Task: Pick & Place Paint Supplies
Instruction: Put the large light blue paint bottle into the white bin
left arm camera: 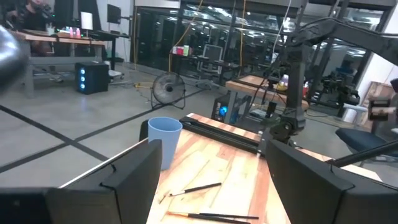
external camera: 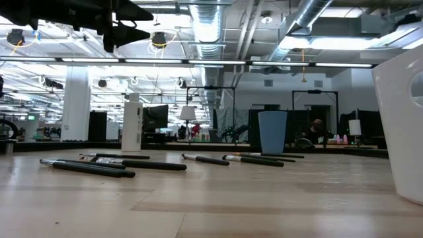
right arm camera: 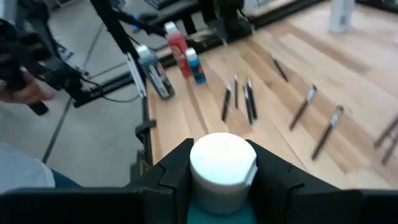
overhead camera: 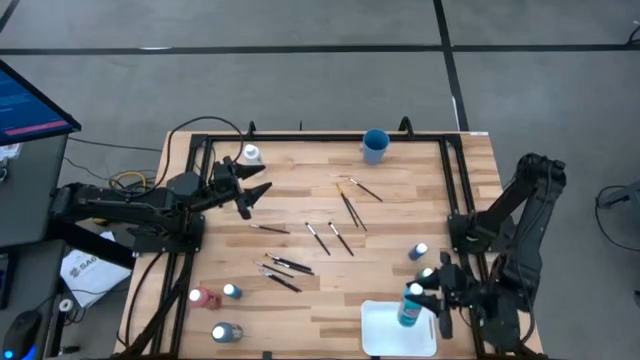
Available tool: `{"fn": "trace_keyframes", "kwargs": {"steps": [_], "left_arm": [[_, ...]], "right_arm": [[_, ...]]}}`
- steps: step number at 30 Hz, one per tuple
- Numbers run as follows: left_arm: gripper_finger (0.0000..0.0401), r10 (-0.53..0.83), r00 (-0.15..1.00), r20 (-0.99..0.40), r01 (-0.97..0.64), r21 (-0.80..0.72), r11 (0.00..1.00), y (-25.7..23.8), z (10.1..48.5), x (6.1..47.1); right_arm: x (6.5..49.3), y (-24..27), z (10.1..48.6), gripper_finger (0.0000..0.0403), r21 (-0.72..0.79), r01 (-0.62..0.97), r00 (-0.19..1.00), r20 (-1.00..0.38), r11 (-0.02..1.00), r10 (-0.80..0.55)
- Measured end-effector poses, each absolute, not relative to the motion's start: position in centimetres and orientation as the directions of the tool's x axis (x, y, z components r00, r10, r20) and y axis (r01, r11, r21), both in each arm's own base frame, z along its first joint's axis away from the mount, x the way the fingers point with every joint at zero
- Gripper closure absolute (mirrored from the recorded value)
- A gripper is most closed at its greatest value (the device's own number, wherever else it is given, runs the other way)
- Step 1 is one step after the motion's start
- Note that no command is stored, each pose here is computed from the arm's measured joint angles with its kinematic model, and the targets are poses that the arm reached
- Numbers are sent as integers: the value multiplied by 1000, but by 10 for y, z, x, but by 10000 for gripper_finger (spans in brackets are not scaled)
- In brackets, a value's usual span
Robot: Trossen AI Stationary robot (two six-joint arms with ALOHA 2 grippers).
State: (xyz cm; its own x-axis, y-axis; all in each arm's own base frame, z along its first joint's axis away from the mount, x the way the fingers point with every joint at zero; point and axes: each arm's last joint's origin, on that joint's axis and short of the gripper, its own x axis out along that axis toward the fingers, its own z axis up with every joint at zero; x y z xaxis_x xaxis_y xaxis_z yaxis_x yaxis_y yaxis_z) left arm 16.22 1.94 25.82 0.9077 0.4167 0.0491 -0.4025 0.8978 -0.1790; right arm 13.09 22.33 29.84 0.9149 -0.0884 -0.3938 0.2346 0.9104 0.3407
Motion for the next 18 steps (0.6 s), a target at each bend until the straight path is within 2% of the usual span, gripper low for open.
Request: {"fn": "trace_keyframes", "kwargs": {"steps": [7,18], "left_arm": [[121,439,897,49,-424,-181,887,20,258,162],[121,463,885,48,-448,-182,875,21,258,162]], "right_arm": [[120,233,265,285,331,295,895,-423,896,-139],[127,247,239,285,245,319,883,-427,916,-194]]}}
